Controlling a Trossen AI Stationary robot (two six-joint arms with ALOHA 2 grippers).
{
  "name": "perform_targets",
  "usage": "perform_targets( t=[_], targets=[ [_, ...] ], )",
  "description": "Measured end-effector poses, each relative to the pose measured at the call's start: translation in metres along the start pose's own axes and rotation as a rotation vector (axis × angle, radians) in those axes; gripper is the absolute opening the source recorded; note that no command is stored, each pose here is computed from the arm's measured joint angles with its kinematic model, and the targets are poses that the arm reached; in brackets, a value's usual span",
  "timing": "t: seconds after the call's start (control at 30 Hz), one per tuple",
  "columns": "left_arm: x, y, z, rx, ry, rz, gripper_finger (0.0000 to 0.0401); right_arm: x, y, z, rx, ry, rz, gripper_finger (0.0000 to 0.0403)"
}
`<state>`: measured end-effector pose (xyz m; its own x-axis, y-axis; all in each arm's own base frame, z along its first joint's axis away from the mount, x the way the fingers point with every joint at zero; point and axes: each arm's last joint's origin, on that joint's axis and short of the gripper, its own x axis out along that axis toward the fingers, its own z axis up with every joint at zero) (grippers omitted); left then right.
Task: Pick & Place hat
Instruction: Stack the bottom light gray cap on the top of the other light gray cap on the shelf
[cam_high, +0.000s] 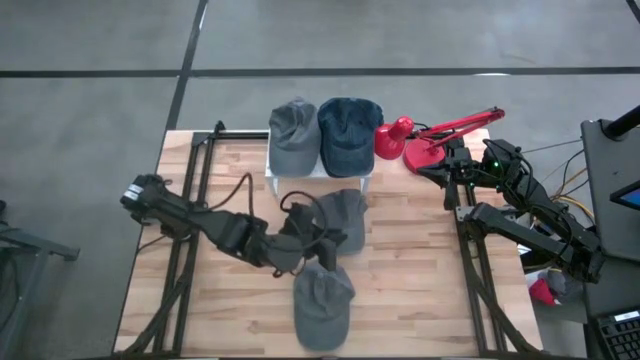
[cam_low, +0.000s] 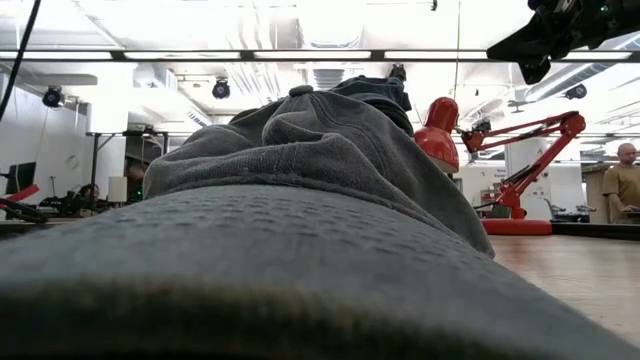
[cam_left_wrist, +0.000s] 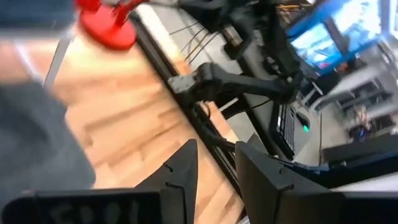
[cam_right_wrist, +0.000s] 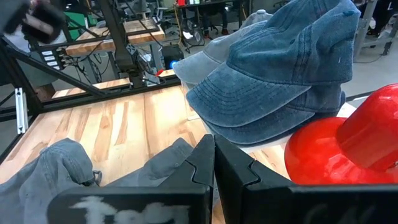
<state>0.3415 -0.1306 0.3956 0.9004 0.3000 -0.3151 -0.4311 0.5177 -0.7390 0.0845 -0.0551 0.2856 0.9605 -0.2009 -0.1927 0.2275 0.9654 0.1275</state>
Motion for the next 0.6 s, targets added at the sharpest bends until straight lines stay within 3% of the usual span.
perform_targets(
  t=[0.27,0.47,0.6],
  targets=[
    [0.007,0.016,-0.023,-0.174,0.06,0.067,0.0062,0.0,0.0,0.0,0.0,0.0,0.0,0.0008],
    [0.021,0.011,-0.036,-0.185,0.196,0.134,0.0015,0.0,0.0,0.0,-0.001,0.0,0.0,0.0008],
    [0.025,0.005,-0.039,-0.203,0.287,0.27,0.0003,0.0,0.0,0.0,-0.007,0.0,0.0,0.0008]
  ],
)
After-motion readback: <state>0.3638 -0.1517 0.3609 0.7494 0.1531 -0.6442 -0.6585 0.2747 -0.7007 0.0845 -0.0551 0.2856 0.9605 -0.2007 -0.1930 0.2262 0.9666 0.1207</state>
